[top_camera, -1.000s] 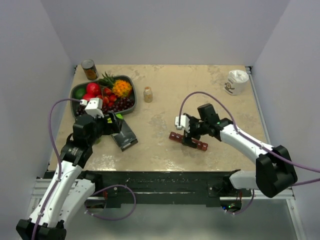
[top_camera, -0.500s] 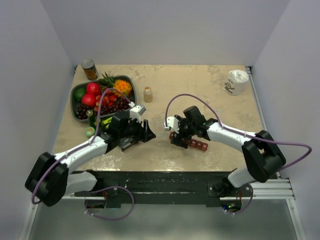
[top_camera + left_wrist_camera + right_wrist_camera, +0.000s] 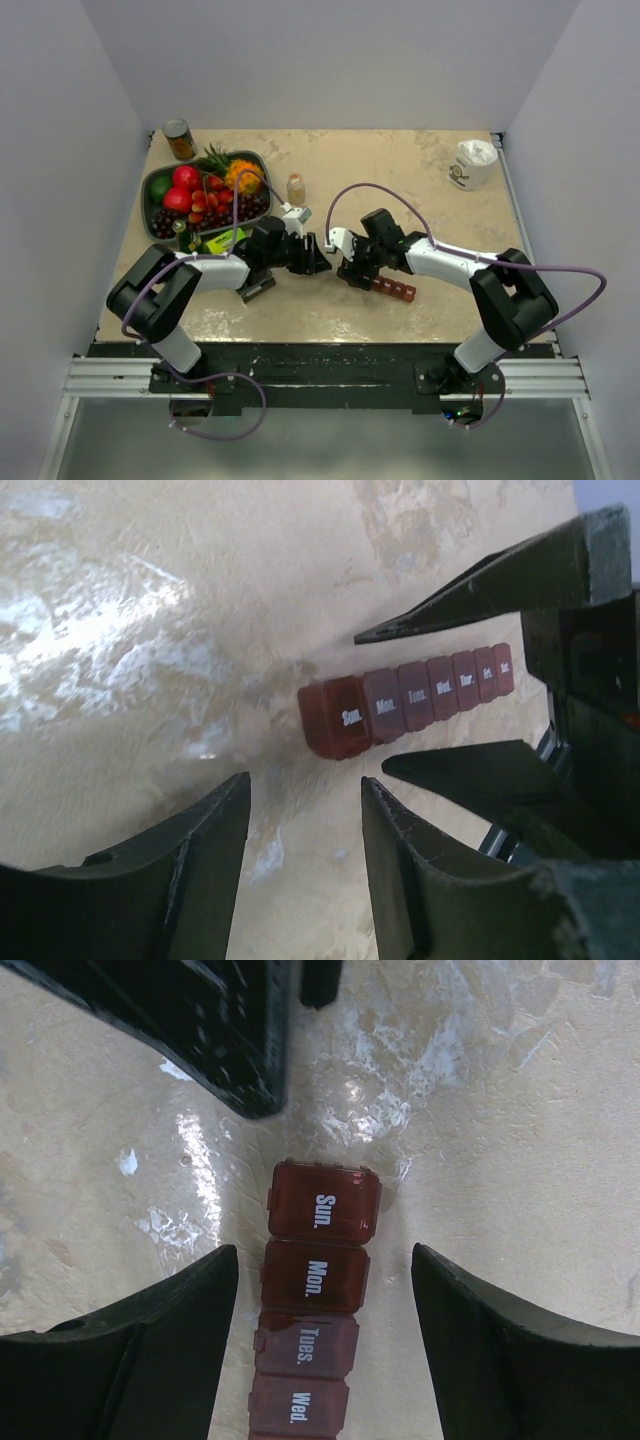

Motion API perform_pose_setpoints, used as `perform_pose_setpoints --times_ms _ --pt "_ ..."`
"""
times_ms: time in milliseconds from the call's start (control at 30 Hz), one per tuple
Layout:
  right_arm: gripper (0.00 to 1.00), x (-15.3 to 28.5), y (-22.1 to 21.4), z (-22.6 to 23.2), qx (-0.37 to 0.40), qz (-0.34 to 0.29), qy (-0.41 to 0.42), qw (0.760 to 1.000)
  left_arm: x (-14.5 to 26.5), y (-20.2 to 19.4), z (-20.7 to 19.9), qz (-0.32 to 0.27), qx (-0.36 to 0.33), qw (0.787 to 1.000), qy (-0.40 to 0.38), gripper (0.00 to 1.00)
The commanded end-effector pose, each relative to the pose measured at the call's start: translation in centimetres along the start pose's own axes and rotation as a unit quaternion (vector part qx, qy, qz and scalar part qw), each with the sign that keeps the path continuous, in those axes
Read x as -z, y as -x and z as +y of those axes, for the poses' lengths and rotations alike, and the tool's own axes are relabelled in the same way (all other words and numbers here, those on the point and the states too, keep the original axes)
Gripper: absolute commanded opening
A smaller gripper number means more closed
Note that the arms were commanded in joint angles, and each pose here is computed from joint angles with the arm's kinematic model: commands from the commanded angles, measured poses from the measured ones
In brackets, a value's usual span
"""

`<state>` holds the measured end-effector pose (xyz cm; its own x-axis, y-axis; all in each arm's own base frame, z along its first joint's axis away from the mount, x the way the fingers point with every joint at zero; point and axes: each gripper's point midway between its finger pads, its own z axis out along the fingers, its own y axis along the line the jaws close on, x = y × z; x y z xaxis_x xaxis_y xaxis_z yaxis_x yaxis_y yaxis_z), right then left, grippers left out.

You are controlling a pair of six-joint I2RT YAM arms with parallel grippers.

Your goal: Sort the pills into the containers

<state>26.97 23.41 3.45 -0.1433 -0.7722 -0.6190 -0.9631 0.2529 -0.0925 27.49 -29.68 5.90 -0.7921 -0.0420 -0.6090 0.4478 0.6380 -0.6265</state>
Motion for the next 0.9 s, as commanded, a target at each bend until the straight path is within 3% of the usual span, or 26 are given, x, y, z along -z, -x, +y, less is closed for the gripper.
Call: perform_pose_setpoints --times_ms 0,533,867 --pt "0.72 0.4 1.5 -1.1 -0.003 -0.011 -0.015 1.0 -1.8 2.6 -2.6 -0.034 -0.008 0.998 -0.056 0.53" --pt "0.6 0.0 0.6 -1.0 -0.01 0.011 -0.008 1.0 -4.7 0.2 -2.2 0.006 0.013 0.998 -0.056 0.53" --pt "0.36 0.0 0.8 -0.7 -0.012 0.008 0.003 1.0 -5.5 -1.1 -0.5 0.031 0.008 0.999 -0.009 0.48"
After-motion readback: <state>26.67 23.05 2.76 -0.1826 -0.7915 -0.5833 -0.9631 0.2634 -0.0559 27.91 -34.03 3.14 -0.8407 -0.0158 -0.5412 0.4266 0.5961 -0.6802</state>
